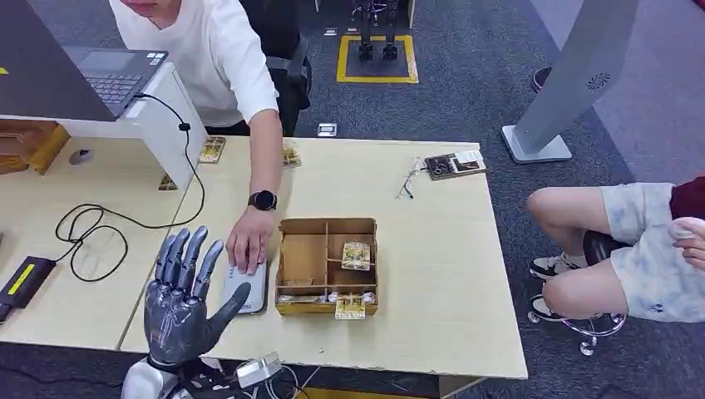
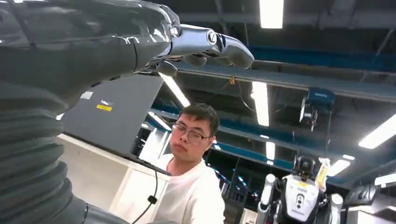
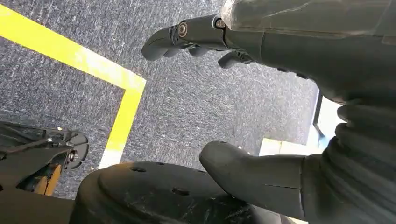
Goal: Pass the card to the sensor for recognition and then transmit it.
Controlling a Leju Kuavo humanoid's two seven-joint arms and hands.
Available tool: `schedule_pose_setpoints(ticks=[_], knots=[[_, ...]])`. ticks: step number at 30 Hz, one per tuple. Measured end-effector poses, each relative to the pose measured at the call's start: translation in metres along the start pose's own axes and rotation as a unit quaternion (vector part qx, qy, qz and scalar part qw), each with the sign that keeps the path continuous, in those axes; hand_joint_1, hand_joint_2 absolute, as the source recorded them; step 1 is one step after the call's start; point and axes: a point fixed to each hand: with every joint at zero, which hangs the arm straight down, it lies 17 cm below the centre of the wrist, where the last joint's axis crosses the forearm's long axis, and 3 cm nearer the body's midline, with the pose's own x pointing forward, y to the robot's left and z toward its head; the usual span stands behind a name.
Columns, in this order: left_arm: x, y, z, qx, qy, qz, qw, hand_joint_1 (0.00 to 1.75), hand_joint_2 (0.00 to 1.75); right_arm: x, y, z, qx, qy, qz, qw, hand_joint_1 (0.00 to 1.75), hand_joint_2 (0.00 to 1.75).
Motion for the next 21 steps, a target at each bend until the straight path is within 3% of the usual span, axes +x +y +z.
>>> schedule_pose_setpoints(ticks=[13, 21], knots=[[0.001, -0.076, 0.045, -0.138, 0.027, -0.010, 0.990, 0.00, 1.75, 0.001, 0.000, 0.000, 0.002, -0.002, -0.012, 1.000, 0.00, 1.75], [0.021, -0.114, 0.083, -0.230, -0.024, 0.011, 0.973, 0.00, 1.75, 0.001, 0.000, 0.000, 0.004, -0.001, -0.021, 1.000, 0.00, 1.75]])
